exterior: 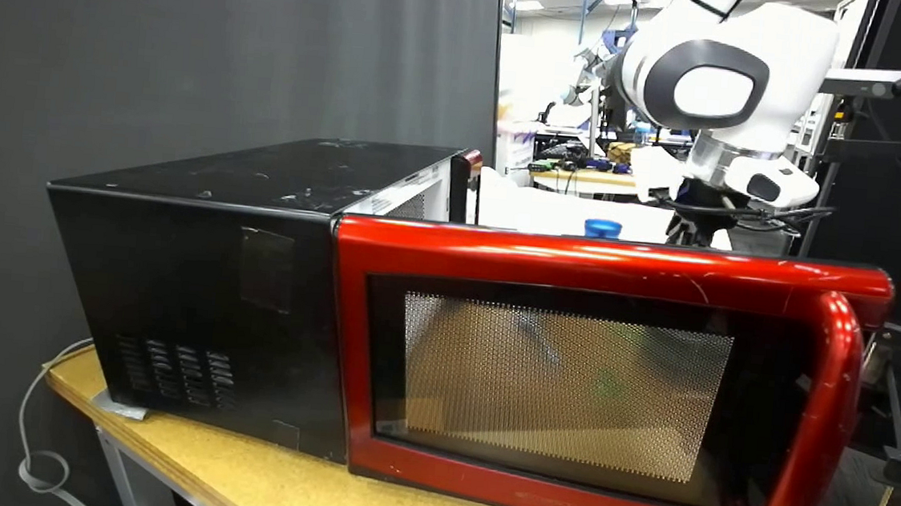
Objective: Put the gray dish in the microwave
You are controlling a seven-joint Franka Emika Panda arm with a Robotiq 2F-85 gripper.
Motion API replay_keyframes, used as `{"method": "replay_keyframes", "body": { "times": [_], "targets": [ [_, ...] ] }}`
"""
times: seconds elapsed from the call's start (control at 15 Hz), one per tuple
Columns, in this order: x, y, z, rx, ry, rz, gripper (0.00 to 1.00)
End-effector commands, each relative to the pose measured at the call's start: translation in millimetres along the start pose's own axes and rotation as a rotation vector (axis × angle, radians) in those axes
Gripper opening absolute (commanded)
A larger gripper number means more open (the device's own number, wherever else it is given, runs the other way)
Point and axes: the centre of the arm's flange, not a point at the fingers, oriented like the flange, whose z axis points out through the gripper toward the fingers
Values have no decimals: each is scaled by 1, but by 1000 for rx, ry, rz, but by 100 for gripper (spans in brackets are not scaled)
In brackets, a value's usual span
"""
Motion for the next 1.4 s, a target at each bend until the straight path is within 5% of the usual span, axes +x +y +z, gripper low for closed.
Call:
{"method": "replay_keyframes", "body": {
  "times": [0.0,0.93,1.33],
  "targets": [
    [0,8,3,-21,4,-18,100],
    [-4,10,-2,-42,-18,-48,100],
    [24,-24,4,-105,34,-23,100]
  ]
}}
